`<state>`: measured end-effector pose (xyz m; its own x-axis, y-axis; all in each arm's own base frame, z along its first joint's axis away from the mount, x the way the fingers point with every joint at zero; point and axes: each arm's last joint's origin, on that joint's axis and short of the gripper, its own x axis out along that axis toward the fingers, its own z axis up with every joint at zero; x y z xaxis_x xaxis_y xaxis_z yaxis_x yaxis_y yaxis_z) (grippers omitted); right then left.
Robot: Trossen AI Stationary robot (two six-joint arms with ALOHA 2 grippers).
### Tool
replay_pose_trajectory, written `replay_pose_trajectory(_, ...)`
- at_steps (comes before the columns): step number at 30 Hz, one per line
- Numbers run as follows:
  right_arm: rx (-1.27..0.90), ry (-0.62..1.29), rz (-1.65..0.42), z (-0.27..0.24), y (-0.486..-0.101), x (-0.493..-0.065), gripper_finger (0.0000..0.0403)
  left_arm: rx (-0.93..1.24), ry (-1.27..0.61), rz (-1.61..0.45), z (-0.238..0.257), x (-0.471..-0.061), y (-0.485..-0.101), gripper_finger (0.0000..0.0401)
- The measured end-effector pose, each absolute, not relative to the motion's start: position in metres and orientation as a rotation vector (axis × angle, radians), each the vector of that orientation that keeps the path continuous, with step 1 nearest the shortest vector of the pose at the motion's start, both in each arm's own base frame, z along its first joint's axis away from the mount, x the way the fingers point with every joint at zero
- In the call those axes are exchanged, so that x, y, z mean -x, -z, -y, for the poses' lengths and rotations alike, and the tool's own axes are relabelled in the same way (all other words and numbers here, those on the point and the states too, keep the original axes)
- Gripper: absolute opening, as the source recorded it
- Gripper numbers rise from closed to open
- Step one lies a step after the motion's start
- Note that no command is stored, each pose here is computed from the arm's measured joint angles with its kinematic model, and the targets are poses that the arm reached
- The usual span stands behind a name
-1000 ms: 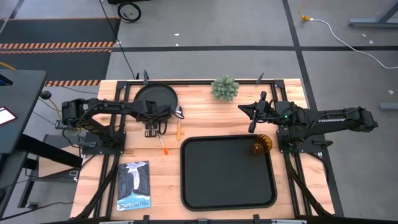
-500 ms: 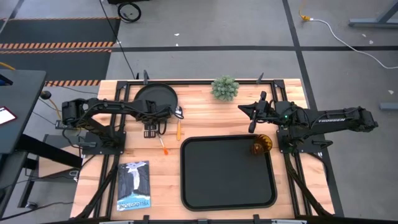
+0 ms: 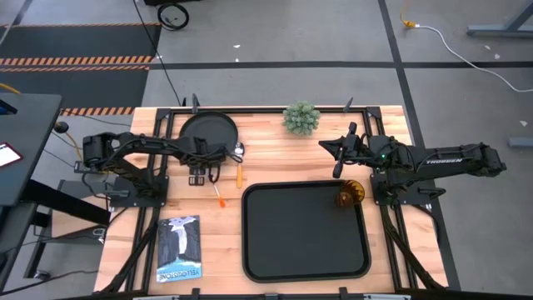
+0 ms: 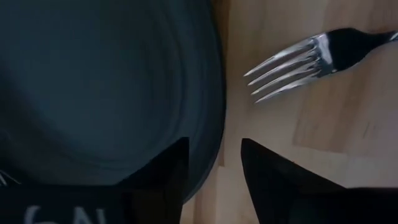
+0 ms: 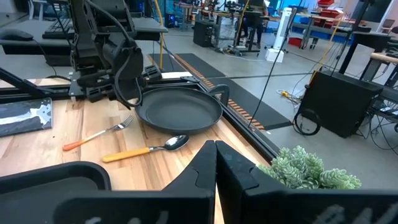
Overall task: Pick and place plate/cup/fork/spoon on tray
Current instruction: Put the black plate on the black serving tray to the bottom left of the brown glass cup
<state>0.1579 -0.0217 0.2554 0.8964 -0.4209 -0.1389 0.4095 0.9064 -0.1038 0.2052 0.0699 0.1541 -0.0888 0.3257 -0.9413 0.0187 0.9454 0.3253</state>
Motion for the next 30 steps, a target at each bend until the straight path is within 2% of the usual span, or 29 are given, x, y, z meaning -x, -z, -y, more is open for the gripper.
replay_pose_trajectory(20, 0.071, 0.414, -0.154, 0.0213, -0.2558, -0.1581, 0.0009, -0.241, -0.236, -1.571, -0.0703, -0.21, -0.1502, 0.0022)
replay_pose_trajectory(30, 0.071, 0.414, -0.155, 0.0213, -0.2558, -0.1581, 0.0009, -0.248, -0.226, -1.57, -0.0703, -0.2103, -0.1509, 0.0011)
